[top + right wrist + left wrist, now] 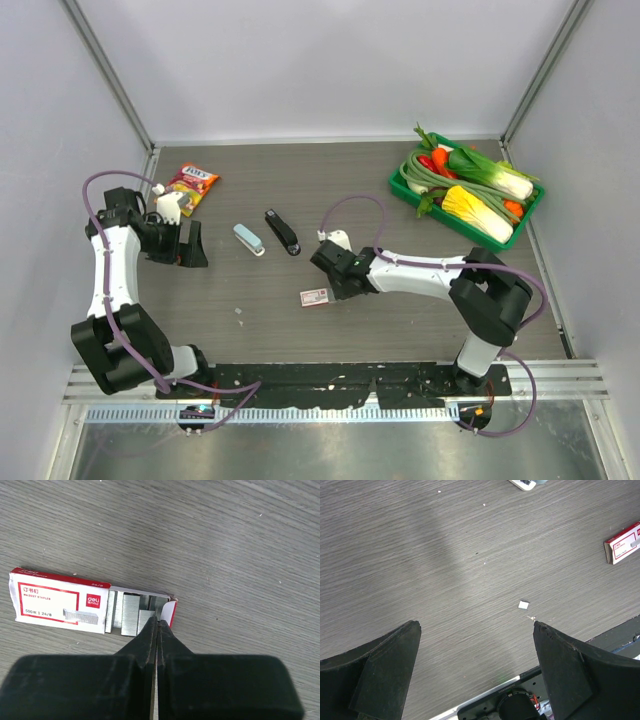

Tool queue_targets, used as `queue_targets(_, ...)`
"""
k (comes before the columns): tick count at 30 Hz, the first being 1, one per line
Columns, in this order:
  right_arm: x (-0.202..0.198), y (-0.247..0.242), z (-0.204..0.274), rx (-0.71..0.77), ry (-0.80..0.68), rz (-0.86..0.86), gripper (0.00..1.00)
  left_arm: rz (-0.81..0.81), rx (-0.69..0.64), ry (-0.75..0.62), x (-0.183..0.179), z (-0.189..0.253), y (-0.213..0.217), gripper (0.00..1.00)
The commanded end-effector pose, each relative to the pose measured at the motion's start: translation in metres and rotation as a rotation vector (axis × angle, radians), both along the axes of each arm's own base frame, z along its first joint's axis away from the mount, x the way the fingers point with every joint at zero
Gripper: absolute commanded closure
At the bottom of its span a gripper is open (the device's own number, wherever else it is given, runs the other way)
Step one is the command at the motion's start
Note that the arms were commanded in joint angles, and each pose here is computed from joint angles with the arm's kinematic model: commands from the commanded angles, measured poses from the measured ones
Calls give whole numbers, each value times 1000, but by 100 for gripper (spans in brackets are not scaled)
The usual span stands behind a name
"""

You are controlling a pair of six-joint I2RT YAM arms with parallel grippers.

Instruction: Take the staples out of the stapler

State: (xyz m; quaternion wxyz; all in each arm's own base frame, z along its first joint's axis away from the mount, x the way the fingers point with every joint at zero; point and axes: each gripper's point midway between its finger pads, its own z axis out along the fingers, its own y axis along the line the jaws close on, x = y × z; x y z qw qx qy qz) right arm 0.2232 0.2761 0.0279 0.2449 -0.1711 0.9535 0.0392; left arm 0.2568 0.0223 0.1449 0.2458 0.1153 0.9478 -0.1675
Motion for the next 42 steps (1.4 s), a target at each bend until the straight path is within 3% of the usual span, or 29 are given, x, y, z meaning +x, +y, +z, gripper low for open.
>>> queue_targets(1, 8, 10, 6, 28, -24, -2, 99, 2, -13, -26, 3, 7, -2, 2)
queue_targets(22, 11, -9, 32, 54, -93, -74, 98, -41, -72, -15, -2, 2, -15, 2)
queue_targets(32, 12, -21, 28, 118, -65, -117, 93, -261, 52, -25, 5, -17, -79, 5)
queue_targets(36, 12, -14, 24, 244, -17, -123, 80, -359, 55, -7, 7, -28, -110, 4)
queue_targets(42, 9, -6, 16, 365, 32, -133, 79, -476, 49, 41, 6, -47, -149, 3)
